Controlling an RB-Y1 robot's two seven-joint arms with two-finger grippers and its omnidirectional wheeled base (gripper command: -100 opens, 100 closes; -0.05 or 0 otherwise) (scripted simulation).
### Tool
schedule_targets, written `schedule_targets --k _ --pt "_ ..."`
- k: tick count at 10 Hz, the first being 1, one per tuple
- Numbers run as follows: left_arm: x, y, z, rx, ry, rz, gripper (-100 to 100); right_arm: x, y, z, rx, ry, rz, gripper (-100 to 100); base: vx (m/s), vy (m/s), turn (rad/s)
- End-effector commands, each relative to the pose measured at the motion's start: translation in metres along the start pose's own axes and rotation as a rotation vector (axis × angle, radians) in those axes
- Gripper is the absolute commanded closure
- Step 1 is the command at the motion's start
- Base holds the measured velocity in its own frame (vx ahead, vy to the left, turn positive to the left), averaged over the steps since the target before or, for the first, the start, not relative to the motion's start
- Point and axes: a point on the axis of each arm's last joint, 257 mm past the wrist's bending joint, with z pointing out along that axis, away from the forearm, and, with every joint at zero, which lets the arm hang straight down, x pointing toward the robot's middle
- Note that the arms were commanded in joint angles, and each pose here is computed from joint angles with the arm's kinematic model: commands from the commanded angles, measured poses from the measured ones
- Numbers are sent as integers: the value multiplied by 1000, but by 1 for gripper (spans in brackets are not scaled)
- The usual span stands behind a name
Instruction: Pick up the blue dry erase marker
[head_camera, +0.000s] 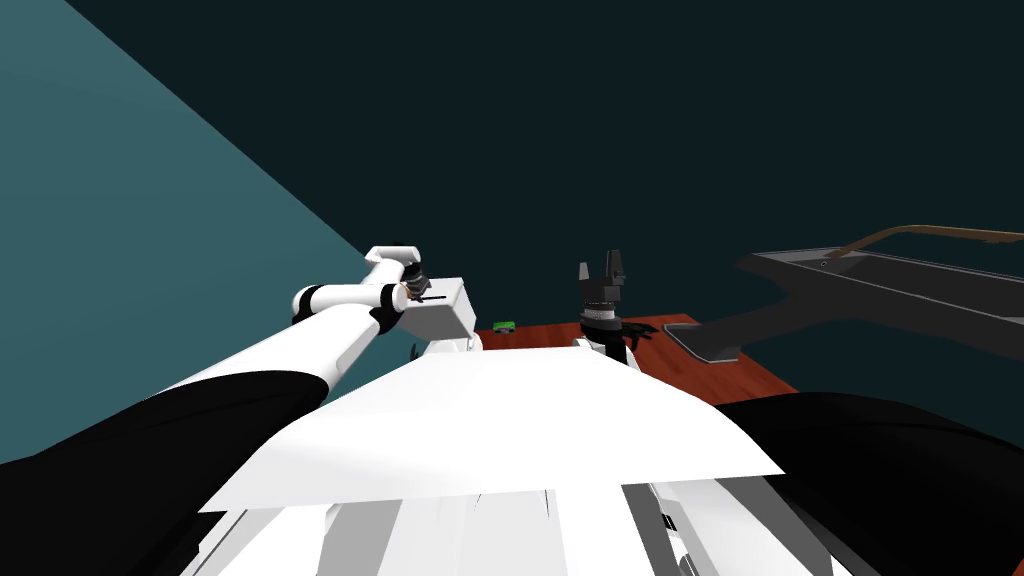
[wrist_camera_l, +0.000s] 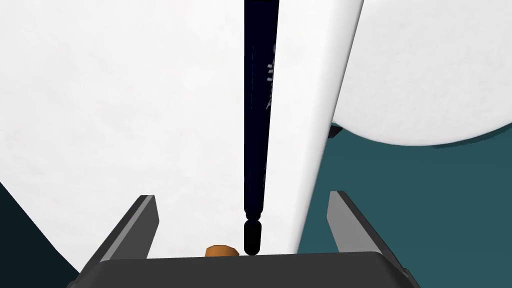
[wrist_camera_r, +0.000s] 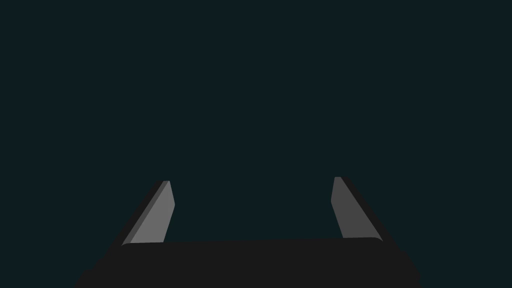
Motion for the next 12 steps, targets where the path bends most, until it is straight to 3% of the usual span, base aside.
schedule_targets --k 1,2,4,7,9,12 --pt "11 7 0 -30 45 -2 -100 0 0 0 0 0 0 0 12 34 -41" --pt "20 11 -1 -51 80 -2 -100 0 0 0 0 0 0 0 4 39 -56" --pt "20 11 -1 -51 80 -2 -100 0 0 0 0 0 0 0 2 26 -8" --pt "45 22 -6 -101 178 0 -100 0 0 0 0 0 0 0 7 41 -46" --pt "43 12 -14 -68 166 6 -100 0 0 0 0 0 0 0 5 30 -6" --pt "48 23 -7 -106 190 1 -100 0 0 0 0 0 0 0 -1 -2 -1"
